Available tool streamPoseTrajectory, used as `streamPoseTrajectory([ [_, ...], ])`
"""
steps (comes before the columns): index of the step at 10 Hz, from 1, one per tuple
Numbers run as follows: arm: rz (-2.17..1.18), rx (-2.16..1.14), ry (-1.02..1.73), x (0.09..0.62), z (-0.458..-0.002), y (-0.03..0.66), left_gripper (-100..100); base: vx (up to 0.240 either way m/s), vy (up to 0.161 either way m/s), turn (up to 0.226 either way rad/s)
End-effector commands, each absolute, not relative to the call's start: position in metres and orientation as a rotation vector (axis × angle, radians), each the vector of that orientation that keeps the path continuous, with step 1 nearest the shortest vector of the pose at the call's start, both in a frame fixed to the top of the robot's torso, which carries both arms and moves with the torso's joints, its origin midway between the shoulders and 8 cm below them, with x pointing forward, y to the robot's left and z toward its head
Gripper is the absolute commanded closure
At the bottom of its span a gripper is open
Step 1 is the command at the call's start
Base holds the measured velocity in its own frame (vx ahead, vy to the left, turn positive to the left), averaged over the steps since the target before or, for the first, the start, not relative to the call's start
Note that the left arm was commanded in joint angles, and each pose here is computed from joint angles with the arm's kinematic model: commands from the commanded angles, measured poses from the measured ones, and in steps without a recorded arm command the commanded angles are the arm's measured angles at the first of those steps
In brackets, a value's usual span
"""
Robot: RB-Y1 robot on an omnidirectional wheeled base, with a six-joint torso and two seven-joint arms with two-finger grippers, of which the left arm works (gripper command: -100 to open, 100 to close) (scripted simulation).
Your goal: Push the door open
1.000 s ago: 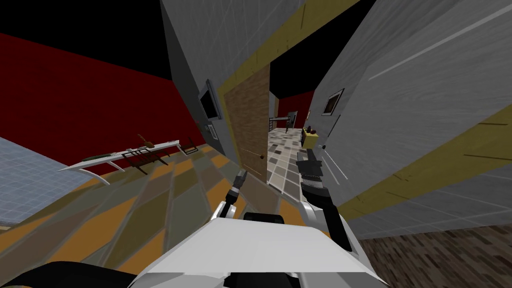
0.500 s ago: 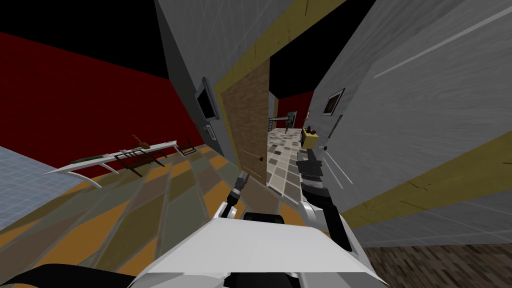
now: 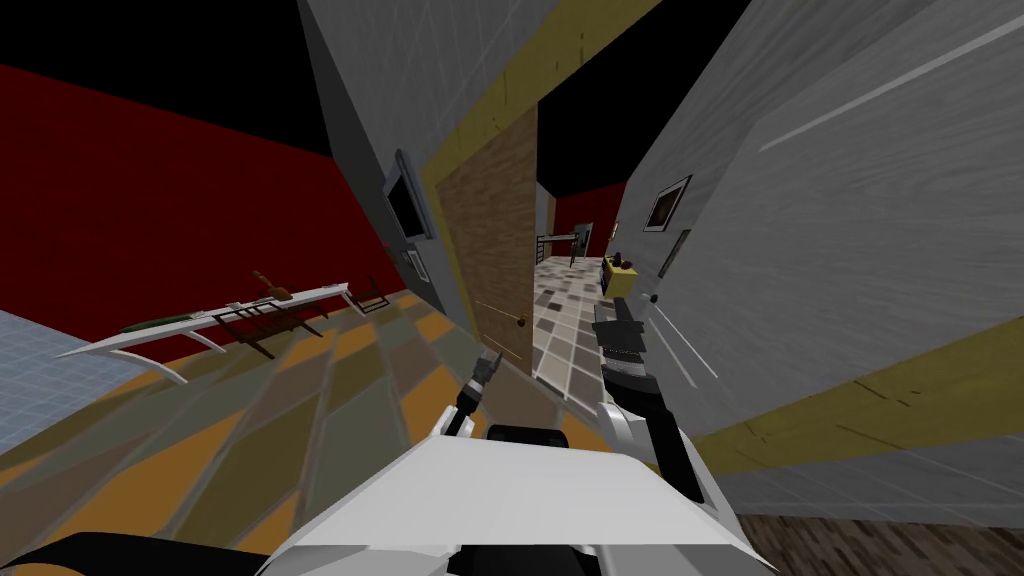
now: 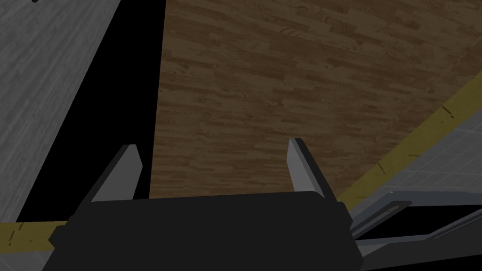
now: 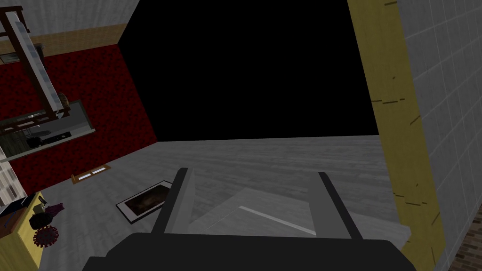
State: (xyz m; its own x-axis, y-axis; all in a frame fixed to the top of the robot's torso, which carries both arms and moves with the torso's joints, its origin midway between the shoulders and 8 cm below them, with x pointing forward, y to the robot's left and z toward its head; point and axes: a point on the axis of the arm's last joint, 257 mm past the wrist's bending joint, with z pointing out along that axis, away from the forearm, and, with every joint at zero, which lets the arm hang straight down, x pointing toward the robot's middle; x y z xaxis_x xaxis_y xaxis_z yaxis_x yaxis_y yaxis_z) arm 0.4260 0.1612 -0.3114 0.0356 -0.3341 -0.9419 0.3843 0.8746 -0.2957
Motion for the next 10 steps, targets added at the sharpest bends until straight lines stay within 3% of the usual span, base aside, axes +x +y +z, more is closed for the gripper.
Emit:
streamPoseTrajectory([
  [1, -0.531, 0.081, 1.446, 0.425, -0.319, 0.157, -100, 0.093, -0.008, -0.016],
  [10, -0.435, 0.303, 1.514, 0.41, -0.371, 0.131, -100, 0.115, -0.015, -0.014],
])
